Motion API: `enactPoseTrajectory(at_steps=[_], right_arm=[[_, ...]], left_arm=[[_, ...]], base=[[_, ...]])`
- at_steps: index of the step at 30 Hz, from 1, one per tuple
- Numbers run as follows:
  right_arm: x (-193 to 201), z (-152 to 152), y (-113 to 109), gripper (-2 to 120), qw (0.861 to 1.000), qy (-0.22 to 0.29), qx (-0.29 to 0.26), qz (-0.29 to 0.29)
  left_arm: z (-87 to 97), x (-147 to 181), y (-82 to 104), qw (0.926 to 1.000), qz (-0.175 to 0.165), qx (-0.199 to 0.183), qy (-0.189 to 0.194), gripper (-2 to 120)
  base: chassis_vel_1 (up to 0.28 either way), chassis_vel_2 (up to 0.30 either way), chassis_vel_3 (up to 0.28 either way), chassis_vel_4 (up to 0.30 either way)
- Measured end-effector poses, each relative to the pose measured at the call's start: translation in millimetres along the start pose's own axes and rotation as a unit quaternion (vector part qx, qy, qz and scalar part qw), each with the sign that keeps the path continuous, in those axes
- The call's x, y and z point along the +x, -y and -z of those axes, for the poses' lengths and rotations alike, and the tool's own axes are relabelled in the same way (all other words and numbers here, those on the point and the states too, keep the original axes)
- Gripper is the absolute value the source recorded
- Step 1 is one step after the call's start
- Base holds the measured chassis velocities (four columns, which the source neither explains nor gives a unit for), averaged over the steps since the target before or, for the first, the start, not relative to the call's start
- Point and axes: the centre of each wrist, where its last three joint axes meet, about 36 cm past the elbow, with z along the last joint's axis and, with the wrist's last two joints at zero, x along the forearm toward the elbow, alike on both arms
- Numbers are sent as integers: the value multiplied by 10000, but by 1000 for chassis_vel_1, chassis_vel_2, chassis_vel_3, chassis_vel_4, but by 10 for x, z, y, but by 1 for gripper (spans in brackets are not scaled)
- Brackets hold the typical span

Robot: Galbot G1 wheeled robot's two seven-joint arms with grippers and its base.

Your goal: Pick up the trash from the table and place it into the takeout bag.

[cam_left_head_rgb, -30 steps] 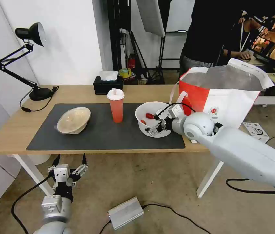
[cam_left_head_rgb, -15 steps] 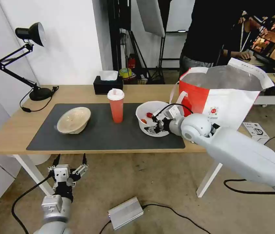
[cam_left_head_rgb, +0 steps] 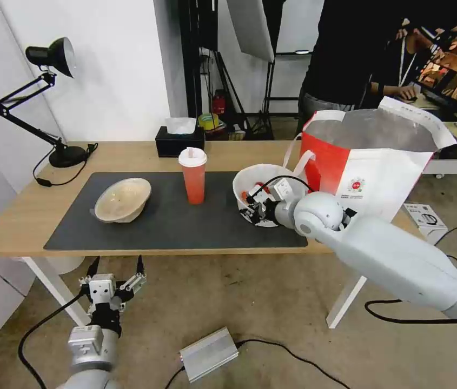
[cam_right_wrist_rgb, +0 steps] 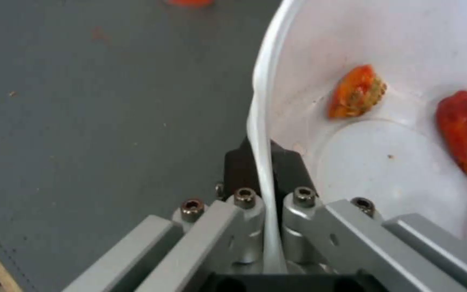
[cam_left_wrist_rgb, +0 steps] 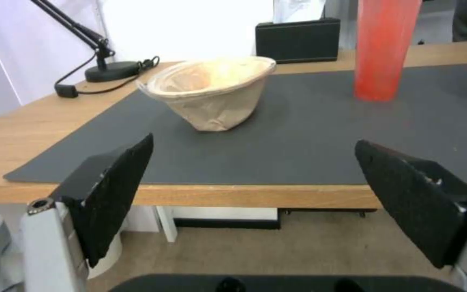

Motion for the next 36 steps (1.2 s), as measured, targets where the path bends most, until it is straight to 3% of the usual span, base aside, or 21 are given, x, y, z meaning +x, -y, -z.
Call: enactPoseTrajectory(at_steps=[21,36], right_arm=[[21,15,-106,0,9999,32,10,157],[174,190,-357,0,9988,254,48,419]], left_arm=[[18,5,5,10000,14,18,24,100],[20,6,3,10000,28,21,25,100]], base=[[0,0,0,0],[0,0,0,0]])
